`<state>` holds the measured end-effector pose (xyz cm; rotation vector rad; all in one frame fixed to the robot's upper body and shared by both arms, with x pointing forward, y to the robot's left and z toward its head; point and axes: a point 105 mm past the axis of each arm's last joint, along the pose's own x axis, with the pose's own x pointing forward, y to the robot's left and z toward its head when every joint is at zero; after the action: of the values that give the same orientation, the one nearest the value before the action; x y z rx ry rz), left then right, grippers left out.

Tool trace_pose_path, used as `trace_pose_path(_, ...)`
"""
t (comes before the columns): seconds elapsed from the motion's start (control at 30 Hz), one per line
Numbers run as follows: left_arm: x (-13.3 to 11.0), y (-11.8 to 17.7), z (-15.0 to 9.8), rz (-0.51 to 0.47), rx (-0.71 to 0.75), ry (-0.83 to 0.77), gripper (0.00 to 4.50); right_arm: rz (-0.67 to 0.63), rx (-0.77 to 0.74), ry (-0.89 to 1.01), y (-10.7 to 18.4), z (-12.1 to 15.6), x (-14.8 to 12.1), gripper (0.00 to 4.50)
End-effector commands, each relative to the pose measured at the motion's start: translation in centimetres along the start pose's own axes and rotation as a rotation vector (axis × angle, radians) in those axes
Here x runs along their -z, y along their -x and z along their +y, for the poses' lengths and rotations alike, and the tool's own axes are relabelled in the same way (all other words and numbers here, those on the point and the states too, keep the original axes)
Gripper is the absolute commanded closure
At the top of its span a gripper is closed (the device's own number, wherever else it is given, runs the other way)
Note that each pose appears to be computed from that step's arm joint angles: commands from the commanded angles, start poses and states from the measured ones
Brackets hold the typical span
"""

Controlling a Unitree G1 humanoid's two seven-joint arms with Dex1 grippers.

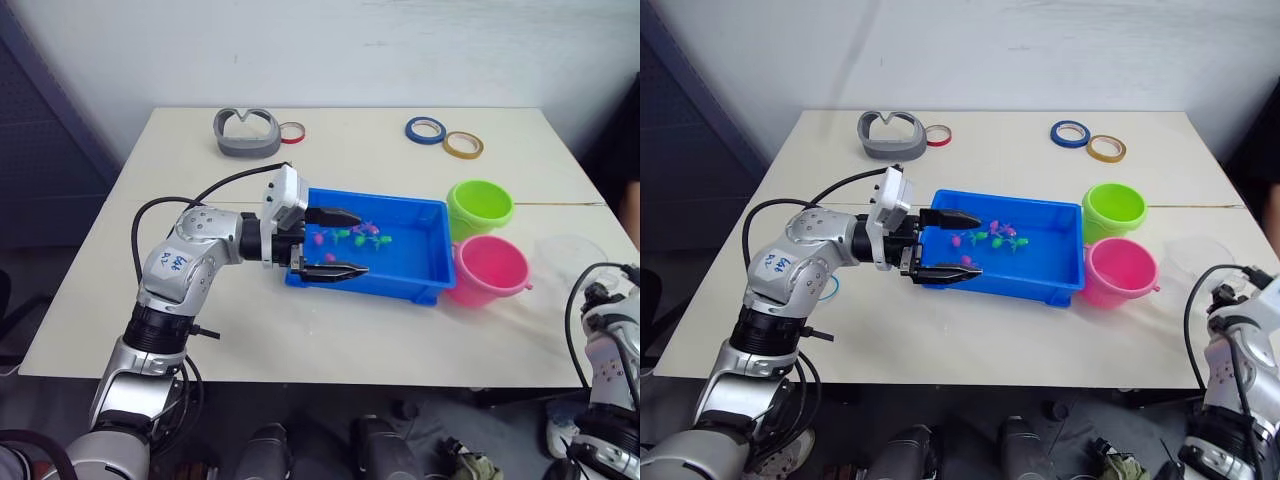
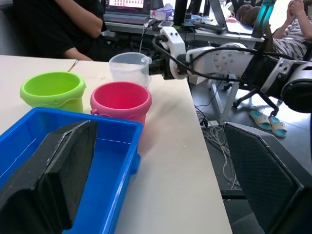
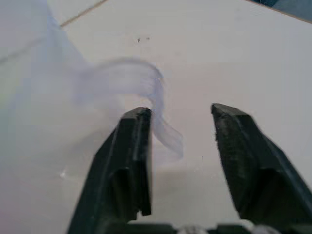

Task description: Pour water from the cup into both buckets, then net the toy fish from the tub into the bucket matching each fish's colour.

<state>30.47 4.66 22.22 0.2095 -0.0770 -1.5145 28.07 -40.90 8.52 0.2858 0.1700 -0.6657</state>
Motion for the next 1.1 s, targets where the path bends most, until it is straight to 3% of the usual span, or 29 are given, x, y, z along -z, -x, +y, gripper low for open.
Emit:
trace_pose_path(0.03, -1.0, 0.5, 0.2, -0.016, -0.013, -0.041, 0.00, -0.047, -0.029, 0.084, 1.3, -1.6, -1.8, 0.43)
trace_pose_path(0.07, -1.0, 0.6, 0.2, -0.014, -0.014, -0.042, 0.00, -0.038, -0.038, 0.099, 1.6, -2.0, -1.6, 0.02)
trace_pose_path(0.23, -0.9, 0.7, 0.4, -0.012, -0.018, -0.041, 0.00, 0.000, -0.082, 0.143, 2.6, -2.5, -1.4, 0.02)
trace_pose_path(0.4, -0.7, 1.0, 0.6, -0.016, -0.051, -0.030, 0.00, 0.069, -0.289, 0.230, 4.4, -1.3, -1.8, 0.02)
trace_pose_path(0.53, -0.1, 2.6, 1.3, -0.003, -0.137, -0.011, 0.00, 0.105, -0.571, 0.368, 7.1, 1.4, -3.3, 0.02)
trace_pose_path(0.67, 0.4, 5.4, 2.6, 0.017, -0.290, -0.002, 0.00, 0.096, -0.885, 0.485, 10.3, 5.9, -5.1, 0.02)
trace_pose_path(0.9, 0.4, 9.1, 4.0, 0.012, -0.532, 0.001, 0.00, 0.189, -1.343, 0.573, 15.8, 12.3, -3.5, 0.02)
trace_pose_path(1.1, 2.4, 13.2, 4.3, 0.062, -0.801, 0.044, 0.00, 0.169, -1.630, 0.654, 19.0, 16.5, -2.0, 0.02)
